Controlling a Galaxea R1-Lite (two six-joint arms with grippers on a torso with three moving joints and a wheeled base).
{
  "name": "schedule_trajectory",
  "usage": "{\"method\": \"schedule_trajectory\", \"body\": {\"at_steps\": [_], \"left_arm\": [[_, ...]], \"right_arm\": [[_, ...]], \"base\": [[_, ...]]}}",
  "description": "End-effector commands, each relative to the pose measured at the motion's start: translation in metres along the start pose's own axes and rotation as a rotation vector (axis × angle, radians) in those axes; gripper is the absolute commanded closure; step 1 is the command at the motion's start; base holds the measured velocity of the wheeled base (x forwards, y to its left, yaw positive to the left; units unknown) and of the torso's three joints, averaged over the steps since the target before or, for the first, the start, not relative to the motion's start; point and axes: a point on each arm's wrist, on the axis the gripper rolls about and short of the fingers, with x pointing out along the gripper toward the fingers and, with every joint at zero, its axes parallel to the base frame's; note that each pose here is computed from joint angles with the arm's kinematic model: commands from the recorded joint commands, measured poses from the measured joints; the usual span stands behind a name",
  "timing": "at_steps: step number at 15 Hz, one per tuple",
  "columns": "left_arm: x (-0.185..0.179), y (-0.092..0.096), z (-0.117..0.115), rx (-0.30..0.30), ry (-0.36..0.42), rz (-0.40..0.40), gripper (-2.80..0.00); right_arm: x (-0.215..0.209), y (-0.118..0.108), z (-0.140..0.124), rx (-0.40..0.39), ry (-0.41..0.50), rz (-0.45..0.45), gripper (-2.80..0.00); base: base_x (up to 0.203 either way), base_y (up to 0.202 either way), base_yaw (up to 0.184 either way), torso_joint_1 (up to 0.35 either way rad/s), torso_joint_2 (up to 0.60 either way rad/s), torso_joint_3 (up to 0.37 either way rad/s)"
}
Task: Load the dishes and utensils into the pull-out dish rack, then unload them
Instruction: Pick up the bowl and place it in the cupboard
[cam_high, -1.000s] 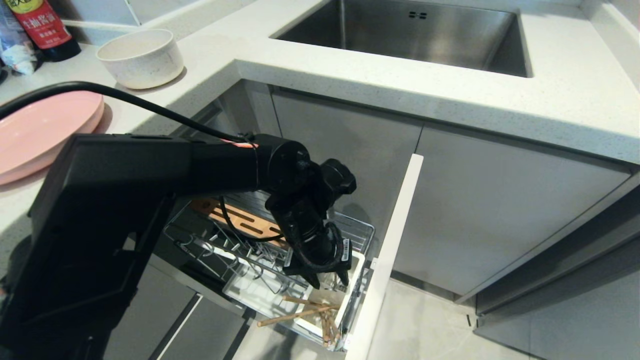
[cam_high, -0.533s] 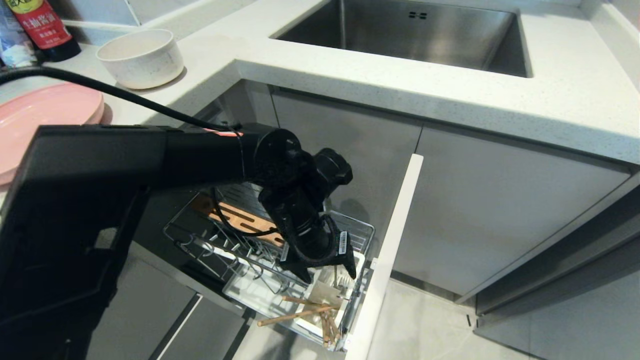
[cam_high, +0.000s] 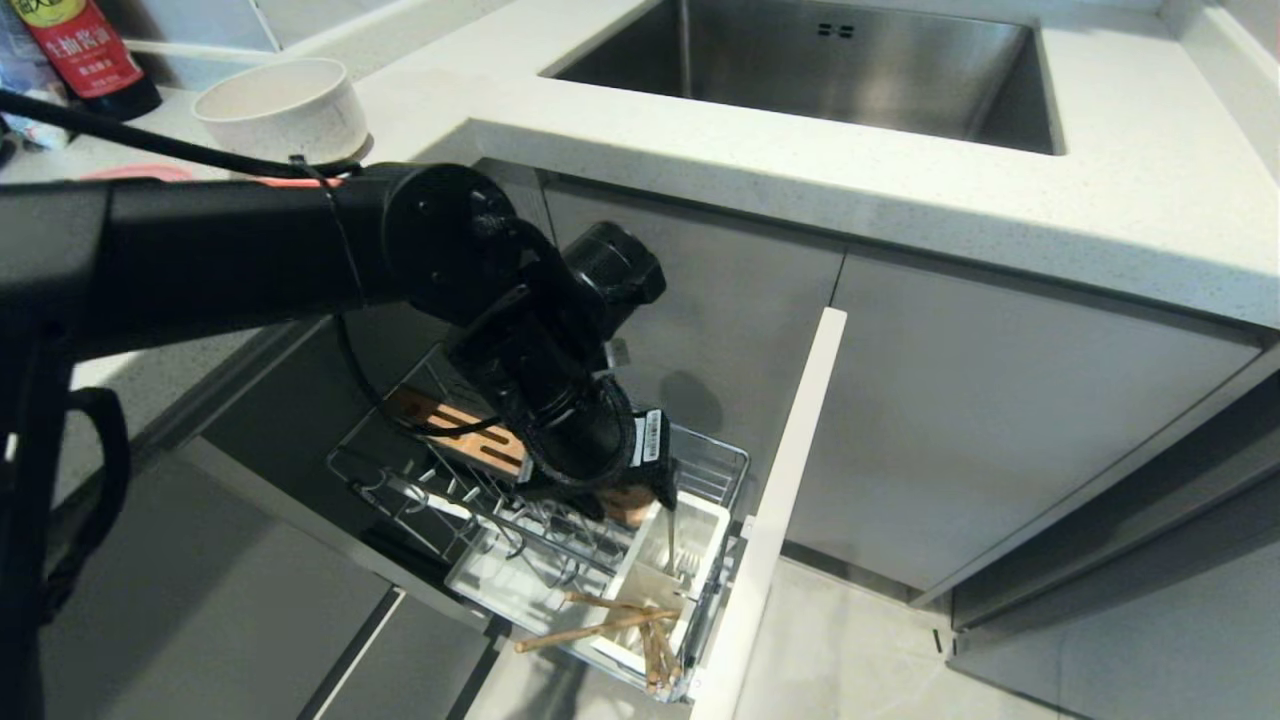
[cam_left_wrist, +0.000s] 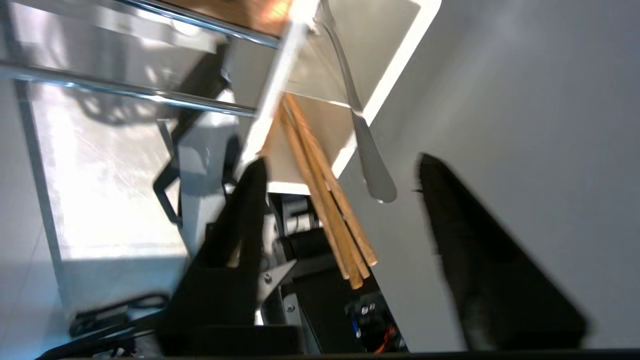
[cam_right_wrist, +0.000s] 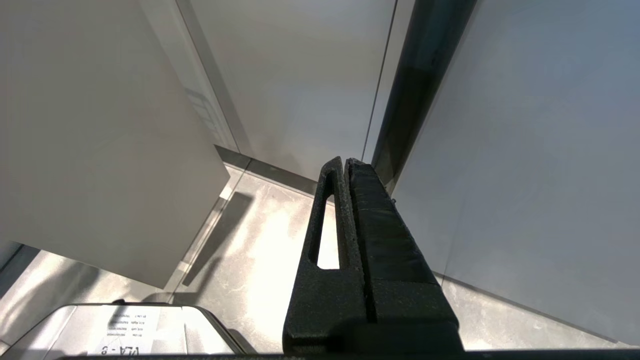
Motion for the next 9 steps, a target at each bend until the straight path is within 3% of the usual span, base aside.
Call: {"method": "schedule_trajectory", "body": {"at_steps": [1, 5, 9], "left_arm": [[-0.024, 0.004, -0.004, -0.008, -0.050, -0.020, 0.00], [-0.072, 0.020, -0.009, -0.041, -0.165, -0.062, 0.00], [-0.146, 0.054, -0.026, -0.101, -0.410, -0.070, 0.00]], "right_arm": [[0.000, 0.000, 0.000, 0.000, -0.001, 0.000, 0.00], [0.000, 0.000, 0.000, 0.000, -0.001, 0.001, 0.00], [0.000, 0.000, 0.000, 0.000, 0.000, 0.001, 0.00]], "base": [[0.000, 0.000, 0.000, 0.000, 0.00, 0.000], [0.000, 0.000, 0.000, 0.000, 0.00, 0.000], [0.000, 0.000, 0.000, 0.000, 0.00, 0.000]]}}
